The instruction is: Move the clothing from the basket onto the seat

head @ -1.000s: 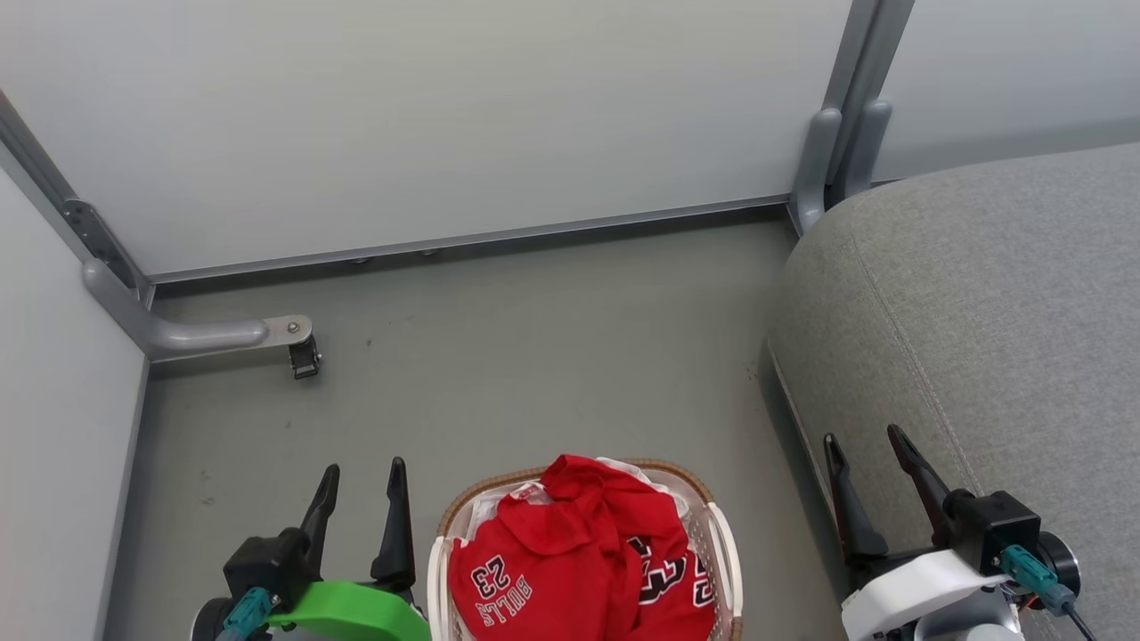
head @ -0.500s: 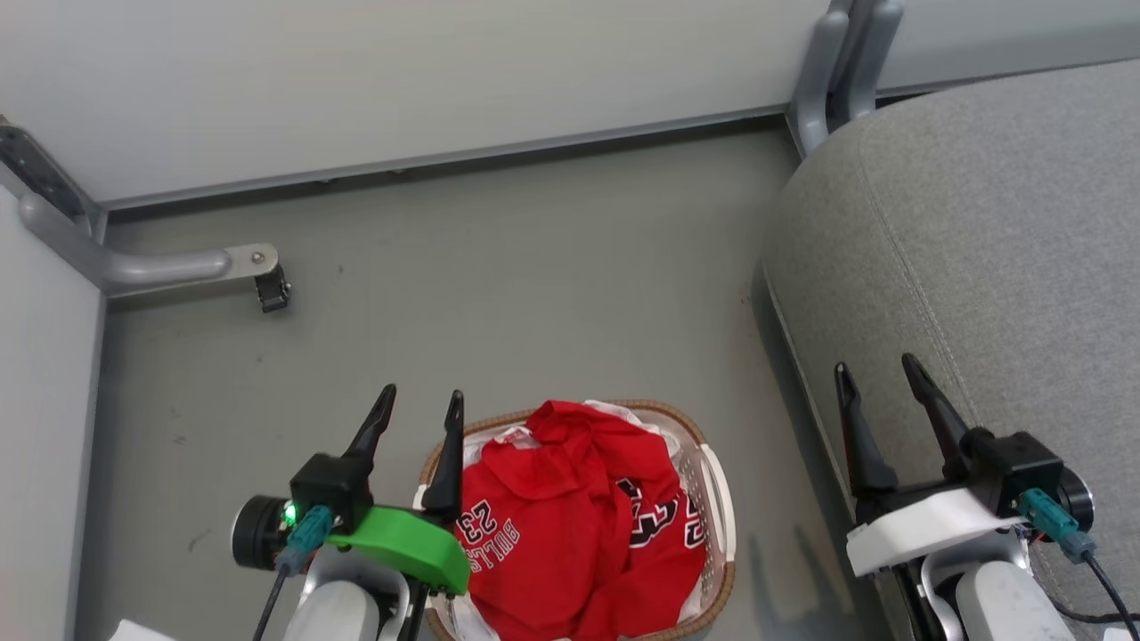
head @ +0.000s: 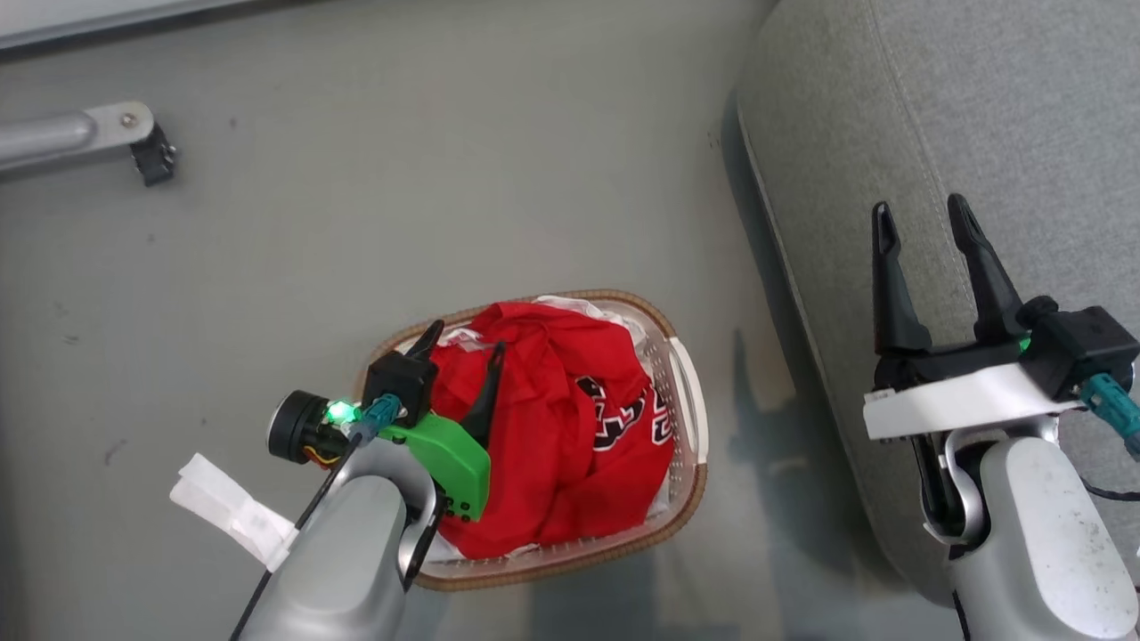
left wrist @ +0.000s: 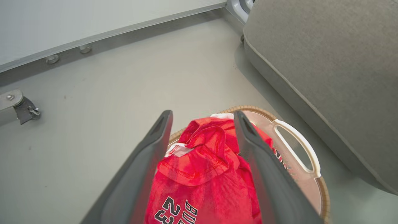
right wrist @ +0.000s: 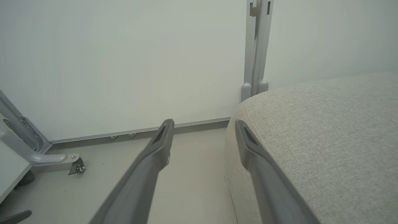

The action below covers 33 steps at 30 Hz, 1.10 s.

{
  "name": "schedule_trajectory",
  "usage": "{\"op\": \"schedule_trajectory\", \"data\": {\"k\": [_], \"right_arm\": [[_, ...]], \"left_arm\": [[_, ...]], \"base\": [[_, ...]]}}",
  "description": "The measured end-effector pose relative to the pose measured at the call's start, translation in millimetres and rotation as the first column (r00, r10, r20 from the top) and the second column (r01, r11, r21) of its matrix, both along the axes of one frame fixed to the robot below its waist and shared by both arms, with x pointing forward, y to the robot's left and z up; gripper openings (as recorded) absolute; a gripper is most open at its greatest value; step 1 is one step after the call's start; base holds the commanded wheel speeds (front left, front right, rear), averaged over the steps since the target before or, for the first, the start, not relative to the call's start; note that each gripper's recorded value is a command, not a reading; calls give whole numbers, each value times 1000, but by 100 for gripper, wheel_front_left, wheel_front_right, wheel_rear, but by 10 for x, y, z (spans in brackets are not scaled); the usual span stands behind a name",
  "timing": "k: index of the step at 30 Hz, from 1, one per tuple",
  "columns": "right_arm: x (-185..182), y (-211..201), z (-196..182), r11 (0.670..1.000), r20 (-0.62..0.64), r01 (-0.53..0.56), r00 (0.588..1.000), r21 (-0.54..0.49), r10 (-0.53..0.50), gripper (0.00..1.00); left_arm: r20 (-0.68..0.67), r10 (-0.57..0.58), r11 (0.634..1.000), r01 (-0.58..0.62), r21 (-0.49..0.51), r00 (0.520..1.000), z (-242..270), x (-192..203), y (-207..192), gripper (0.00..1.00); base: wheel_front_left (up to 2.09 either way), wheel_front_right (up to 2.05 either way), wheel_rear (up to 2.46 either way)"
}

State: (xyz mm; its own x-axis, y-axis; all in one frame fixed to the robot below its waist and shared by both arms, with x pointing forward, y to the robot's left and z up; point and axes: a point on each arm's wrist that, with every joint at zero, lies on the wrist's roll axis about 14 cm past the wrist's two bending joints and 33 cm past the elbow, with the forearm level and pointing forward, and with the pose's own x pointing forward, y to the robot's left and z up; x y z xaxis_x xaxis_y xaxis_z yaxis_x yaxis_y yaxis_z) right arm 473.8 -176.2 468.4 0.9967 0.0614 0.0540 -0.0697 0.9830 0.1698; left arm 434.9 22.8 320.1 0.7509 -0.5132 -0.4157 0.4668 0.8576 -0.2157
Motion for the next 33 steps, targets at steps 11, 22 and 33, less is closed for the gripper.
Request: {"op": "schedule_trajectory", "data": {"k": [11,22,33], "right_arm": [[183,-147,-373,999,-62,29,998,23,-27,100],[171,-401,-664,996,-132,83,988,-10,-84,100],[142,-471,-739,995,-155,96,983,-26,-99,100]], "left_arm": [[-262,-140,983,165,79,955,-1043,-149,-254,100],[-343,-203,972,231,42,917,-1522,-78,-586,100],[-365,-100,987,137,78,926,-1712,65,-527,9]], "base": [[0,0,0],[0,0,0],[0,0,0]]}}
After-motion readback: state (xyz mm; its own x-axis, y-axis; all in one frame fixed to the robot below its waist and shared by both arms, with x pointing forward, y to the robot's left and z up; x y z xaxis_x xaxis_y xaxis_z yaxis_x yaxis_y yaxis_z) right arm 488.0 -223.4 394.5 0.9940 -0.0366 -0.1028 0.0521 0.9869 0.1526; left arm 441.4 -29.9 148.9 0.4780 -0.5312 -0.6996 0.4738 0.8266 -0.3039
